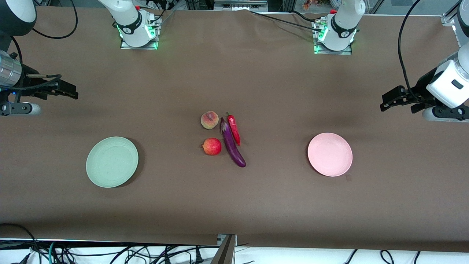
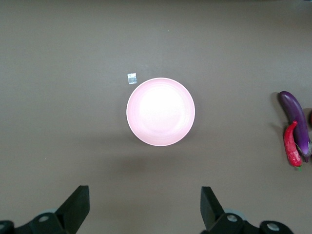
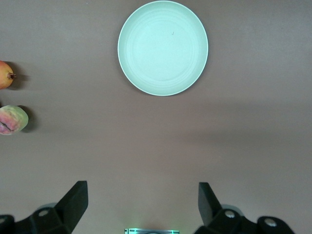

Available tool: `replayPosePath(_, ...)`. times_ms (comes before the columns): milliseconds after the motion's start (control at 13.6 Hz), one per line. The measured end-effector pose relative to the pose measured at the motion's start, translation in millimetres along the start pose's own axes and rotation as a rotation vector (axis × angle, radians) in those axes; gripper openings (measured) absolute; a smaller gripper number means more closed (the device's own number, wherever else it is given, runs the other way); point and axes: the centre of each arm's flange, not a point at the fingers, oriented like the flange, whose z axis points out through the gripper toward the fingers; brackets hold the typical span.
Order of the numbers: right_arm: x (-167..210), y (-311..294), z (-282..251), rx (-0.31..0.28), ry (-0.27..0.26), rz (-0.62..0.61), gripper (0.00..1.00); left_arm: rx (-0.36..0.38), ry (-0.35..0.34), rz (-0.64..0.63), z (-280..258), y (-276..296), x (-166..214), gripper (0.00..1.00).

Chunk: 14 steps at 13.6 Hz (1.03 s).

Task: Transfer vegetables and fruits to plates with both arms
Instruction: 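Reach the right gripper to the peach while the left gripper reaches the chili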

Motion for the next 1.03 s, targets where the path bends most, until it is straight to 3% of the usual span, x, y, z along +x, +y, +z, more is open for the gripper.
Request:
replayPosePath(366,0,3,0,0.001,0.001,0.005,1.0,-0.001,-0.006,0.011,1,6,-1,1.0)
replayPosePath(880,11,-7,14,0.009,-0.007,-0.011,1.0,0.001,-0.091,0.082,24,44,-5,1.0)
replayPosePath(1026,21,-9,30,0.024,-0.034,-0.013,1.0,0.003,-0.175,0.091,50,48,-5,1.0)
